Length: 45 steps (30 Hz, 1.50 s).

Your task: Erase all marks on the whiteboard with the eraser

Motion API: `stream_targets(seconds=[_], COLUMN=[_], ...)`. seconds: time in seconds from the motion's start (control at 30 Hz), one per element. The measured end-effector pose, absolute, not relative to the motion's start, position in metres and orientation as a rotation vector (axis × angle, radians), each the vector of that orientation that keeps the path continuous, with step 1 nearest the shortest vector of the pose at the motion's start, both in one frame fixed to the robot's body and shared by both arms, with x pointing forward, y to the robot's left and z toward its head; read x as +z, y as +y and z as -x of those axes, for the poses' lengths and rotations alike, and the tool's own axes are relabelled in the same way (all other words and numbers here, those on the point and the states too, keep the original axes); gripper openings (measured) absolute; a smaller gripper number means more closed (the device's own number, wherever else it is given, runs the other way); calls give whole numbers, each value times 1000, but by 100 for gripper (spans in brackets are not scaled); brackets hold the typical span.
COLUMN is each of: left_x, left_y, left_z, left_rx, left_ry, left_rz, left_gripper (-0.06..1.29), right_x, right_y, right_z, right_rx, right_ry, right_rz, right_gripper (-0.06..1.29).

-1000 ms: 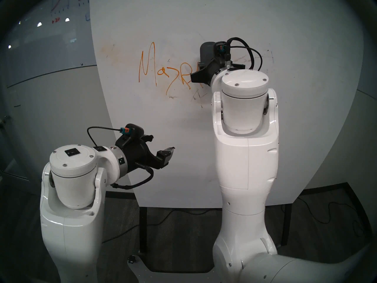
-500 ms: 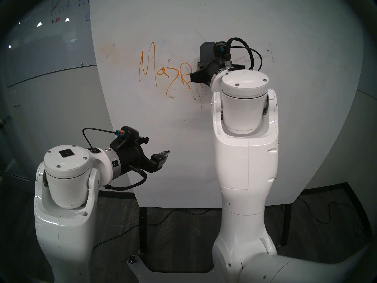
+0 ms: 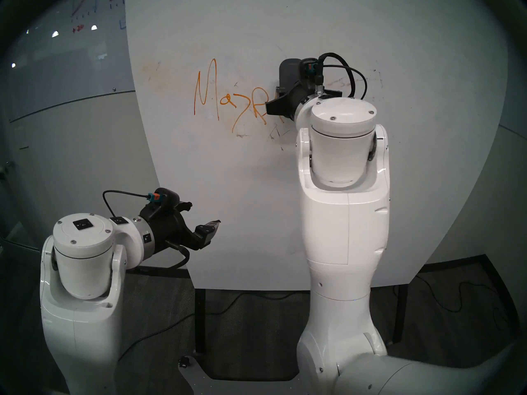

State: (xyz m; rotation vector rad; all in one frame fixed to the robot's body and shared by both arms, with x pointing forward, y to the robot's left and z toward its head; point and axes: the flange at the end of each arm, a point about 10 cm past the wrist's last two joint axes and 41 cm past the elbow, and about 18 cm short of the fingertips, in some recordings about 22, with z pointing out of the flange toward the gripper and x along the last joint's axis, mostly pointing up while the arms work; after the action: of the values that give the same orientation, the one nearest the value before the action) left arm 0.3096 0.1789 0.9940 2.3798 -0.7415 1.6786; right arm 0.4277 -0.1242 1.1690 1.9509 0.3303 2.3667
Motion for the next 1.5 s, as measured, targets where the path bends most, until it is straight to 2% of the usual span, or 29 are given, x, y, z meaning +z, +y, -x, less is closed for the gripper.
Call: stream_targets(seconds=[0.83,1.5], left_x=[986,998], left_y=[250,284], left_z=[-296,-275], left_rx=[1731,1930], left_ry=[-674,-692], left_rz=[-2453,-2229], left_gripper=[127,127], right_x=[1167,1163], right_y=[-128,-130], right_z=[-429,-429], right_rx=[2368,2368], right_ry=[318,317], right_rz=[-1963,-1979], right_gripper=[58,58])
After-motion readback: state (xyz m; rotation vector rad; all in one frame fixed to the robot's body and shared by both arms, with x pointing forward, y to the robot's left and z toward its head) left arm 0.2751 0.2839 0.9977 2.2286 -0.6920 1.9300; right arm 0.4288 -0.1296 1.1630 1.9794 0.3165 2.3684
